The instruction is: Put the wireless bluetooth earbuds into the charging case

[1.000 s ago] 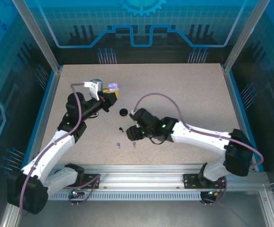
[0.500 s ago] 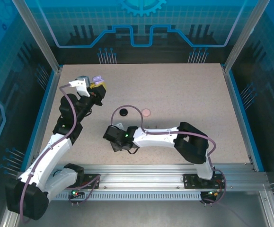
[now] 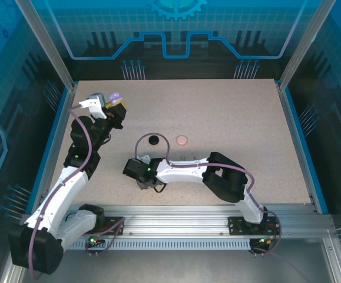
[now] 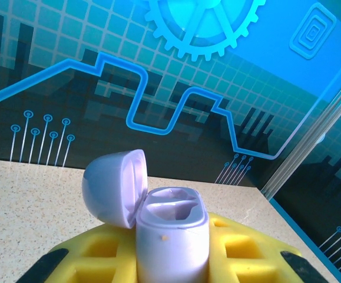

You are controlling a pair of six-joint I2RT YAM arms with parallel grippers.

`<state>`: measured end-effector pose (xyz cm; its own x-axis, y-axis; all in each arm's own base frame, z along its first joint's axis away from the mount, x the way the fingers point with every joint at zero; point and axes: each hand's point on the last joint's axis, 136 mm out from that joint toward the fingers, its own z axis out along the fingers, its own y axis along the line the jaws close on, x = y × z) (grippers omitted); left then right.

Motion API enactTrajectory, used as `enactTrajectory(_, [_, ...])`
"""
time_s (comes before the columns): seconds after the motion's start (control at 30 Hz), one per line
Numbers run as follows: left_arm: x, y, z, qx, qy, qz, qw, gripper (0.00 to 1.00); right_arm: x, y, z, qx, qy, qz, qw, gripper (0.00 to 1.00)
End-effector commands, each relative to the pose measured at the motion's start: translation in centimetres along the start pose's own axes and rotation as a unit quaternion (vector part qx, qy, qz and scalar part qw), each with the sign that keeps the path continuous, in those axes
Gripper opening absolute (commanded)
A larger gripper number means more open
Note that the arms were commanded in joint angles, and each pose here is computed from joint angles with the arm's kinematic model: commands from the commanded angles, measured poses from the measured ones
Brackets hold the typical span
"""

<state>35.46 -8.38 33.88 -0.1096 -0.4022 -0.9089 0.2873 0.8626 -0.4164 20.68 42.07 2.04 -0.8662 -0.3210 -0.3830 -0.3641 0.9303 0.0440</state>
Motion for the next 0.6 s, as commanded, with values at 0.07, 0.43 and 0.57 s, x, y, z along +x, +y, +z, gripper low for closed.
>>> enactTrajectory(0.07, [-1.7,-0.4,-0.2,0.01,-0.025,-0.002,1.0,0.0,-0.1,-0.3,0.5,0.019,0.003,0.01,1.0,0.39])
enactTrajectory(0.43, [-1.4,-0.3,-0.2,0.013,-0.022,-0.006,1.0,0.0,-0.1,-0.1,1.2,0.024,0.008,0.006,1.0,0.34])
enactTrajectory(0.57, [-1.4,-0.4,-0.1,0.015,-0.022,-0.006,1.0,0.0,0.0,-0.2,1.4,0.027,0.012,0.007,1.0,0.32])
